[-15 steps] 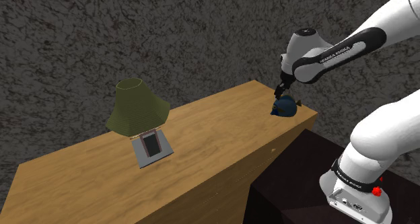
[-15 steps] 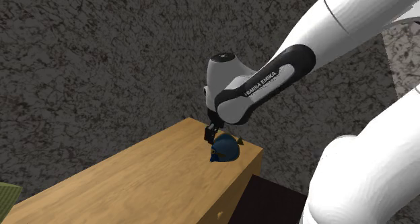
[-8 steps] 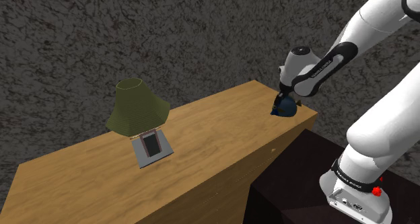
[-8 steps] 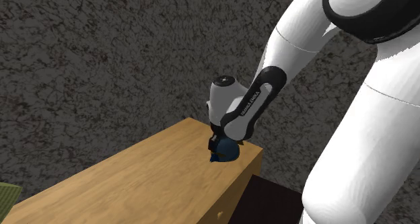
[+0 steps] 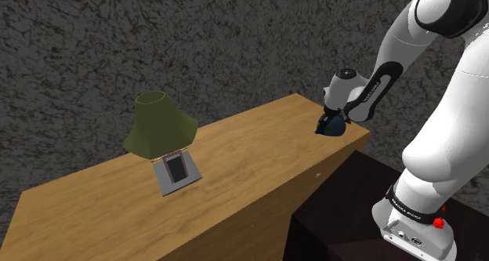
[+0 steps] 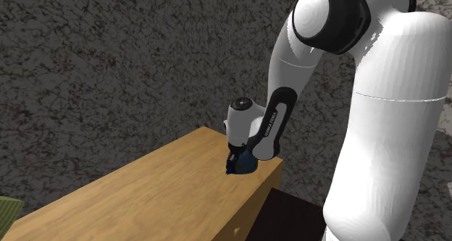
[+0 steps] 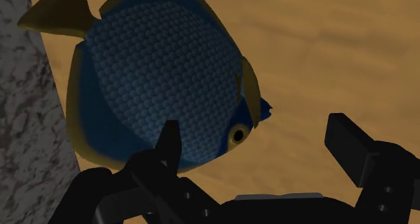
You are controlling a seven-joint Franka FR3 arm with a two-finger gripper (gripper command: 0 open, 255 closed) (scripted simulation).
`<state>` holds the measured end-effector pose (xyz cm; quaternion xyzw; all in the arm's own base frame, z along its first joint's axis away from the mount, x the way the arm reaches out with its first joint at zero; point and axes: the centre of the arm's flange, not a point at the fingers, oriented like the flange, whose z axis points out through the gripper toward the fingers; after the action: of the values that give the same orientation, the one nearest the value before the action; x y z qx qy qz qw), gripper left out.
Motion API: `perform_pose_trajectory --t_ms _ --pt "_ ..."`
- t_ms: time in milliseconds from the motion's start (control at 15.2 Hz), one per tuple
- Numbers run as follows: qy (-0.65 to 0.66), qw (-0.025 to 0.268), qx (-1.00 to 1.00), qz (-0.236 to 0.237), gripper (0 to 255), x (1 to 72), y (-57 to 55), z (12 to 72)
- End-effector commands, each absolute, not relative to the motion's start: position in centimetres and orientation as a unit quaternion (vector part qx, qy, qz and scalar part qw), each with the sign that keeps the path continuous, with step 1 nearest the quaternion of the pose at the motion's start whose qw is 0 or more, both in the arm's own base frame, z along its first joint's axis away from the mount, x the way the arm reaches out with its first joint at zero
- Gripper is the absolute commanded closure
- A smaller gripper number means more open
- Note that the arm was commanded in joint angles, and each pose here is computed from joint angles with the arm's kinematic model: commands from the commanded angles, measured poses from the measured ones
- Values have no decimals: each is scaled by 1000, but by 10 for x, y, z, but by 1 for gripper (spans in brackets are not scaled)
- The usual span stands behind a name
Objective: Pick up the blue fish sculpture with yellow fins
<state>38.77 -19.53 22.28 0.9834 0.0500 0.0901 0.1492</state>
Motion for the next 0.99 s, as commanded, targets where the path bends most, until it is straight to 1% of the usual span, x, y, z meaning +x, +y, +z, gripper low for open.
perform_pose_trajectory --t_ms 0,198,264,924 --pt "50 149 983 90 0 388 -195 211" --pt "50 149 983 90 0 388 -195 203" --pt "50 149 983 90 255 387 -194 202" --pt "50 149 983 90 255 388 -195 208"
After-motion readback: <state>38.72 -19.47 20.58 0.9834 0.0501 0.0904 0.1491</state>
